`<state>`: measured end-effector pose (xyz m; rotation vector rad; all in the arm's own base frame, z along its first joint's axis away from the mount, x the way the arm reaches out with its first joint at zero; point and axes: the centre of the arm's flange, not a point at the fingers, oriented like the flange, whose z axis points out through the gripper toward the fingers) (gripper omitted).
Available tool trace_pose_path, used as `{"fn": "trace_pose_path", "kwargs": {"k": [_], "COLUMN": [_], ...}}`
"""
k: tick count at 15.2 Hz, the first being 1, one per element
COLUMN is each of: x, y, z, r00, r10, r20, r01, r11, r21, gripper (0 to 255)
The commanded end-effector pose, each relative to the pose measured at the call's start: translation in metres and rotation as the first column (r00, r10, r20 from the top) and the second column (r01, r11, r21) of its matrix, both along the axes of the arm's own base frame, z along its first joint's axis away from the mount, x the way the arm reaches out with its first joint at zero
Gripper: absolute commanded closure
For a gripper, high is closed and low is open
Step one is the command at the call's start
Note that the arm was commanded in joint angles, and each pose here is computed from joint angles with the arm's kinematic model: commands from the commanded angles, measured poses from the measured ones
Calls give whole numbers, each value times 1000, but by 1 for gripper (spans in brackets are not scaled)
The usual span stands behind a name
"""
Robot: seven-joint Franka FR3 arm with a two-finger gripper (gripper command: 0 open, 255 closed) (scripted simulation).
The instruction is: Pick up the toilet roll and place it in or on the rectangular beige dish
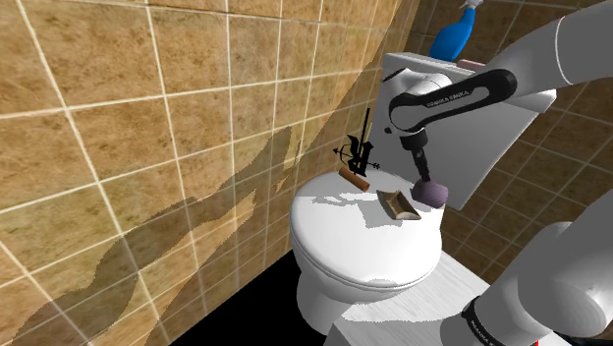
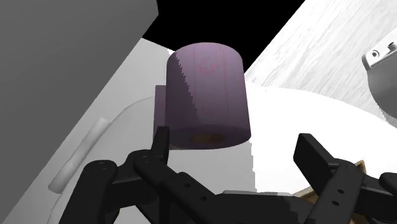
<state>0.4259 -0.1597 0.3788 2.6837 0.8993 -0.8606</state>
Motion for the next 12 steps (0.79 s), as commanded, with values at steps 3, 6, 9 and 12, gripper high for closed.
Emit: {"fn": "trace_pose_path", "kwargs": {"k": [3, 6, 9, 12], "x": [1, -7, -13, -13], "y": [-12, -18, -23, -23], "z": [-25, -38, -48, -48], "r00": [998, 998, 998, 998], "r10": [53, 53, 53, 53], "r20": [-44, -44, -44, -44], "r01": [-53, -53, -53, -53], "r11": [999, 999, 999, 999], "r21": [-3, -3, -3, -3], "gripper": [0, 0, 0, 0]}}
